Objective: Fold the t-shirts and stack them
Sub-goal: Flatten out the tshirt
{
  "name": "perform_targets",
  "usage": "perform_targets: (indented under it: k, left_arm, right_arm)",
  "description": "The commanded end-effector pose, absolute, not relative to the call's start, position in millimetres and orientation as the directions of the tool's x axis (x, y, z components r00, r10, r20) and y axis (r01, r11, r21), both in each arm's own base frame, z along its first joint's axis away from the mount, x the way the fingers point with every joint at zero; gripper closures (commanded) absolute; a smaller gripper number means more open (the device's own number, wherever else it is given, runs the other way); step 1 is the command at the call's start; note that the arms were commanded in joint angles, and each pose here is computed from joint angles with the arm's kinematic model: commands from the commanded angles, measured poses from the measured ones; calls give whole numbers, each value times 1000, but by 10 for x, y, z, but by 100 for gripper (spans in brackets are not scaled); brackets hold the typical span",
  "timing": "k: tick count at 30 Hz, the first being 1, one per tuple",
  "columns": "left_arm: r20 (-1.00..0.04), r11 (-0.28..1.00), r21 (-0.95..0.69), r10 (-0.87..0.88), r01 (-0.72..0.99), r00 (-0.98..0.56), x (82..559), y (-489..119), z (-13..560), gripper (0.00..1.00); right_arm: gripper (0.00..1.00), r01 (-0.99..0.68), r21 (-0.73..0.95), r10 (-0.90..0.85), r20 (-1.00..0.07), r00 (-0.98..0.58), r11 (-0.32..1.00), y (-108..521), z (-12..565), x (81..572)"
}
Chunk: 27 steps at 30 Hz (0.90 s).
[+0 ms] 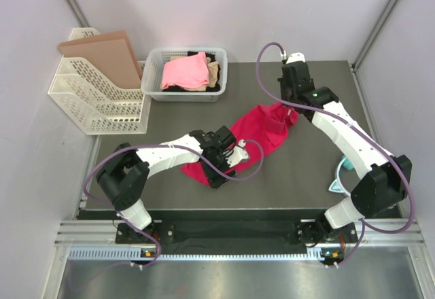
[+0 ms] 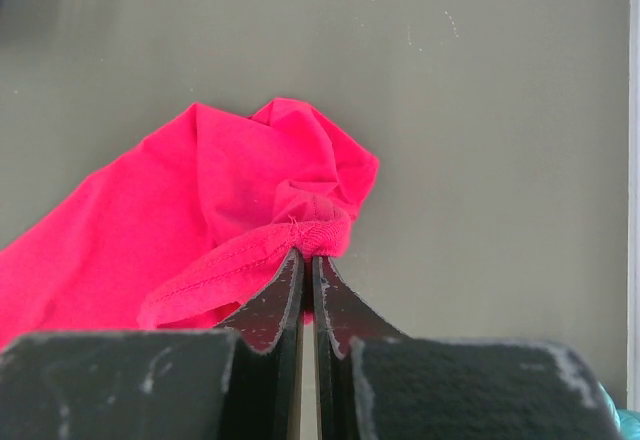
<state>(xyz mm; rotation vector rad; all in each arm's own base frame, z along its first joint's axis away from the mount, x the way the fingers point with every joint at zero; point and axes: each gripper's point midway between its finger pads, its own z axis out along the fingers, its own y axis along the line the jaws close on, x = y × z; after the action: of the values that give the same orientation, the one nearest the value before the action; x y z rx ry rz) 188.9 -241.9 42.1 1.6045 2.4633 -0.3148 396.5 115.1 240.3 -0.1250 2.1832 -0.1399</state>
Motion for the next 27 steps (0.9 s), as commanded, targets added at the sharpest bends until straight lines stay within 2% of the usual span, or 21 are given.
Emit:
perform_targets:
  k: [1,3,7,8,10,11,14,17,20,21,24,26,27]
  left_arm:
    - [-272,391,-66,878,918,-393,1840,-2343,454,23]
    - [-260,391,-67,881,918,-394,1827,-2319,402,24]
    - [-254,388,-65,885,919,-391,1841,-2324,353,32]
    - [-257,391,-61,883,918,-393,1858,-2337,345,40]
    - [-251,390,-50,886,919,-390,1886,-2335,319,50]
    - [-250,393,-46,886,919,-391,1897,-2336,306,60]
    - [-246,397,-42,885,917,-394,1927,-2336,257,78]
    - [-242,405,-49,882,913,-405,1955,-2327,219,79]
    - [-222,408,-62,884,911,-411,1925,-2295,170,74]
    - [-216,407,-68,885,911,-412,1908,-2288,158,69]
    - [-219,407,-74,884,910,-413,1890,-2286,168,70]
    - [-225,409,-66,882,910,-413,1914,-2290,195,94]
    - [-233,414,-48,880,909,-413,1947,-2287,238,100]
  right_arm:
    - [100,-12,-95,-88,-852,-517,995,1128,2664,4002]
    - [100,-11,-94,-86,-851,-519,996,1125,2662,3993]
    - [100,-11,-88,-81,-851,-518,996,1123,2664,3972]
    - [100,-10,-87,-80,-851,-519,996,1123,2658,3971]
    - [100,-11,-86,-79,-850,-521,996,1120,2653,3957]
    - [100,-9,-84,-76,-850,-522,996,1121,2650,3955]
    - [100,-12,-81,-75,-852,-519,997,1121,2669,3934]
    - [100,-8,-83,-76,-853,-517,996,1100,2686,3917]
    - [100,-7,-85,-76,-856,-512,996,1085,2720,3899]
    - [100,-5,-81,-73,-859,-507,997,1082,2743,3891]
    - [100,-6,-82,-73,-858,-508,997,1079,2744,3884]
    - [100,-5,-81,-72,-860,-506,997,1077,2755,3879]
    - [100,-5,-80,-72,-860,-505,997,1077,2762,3880]
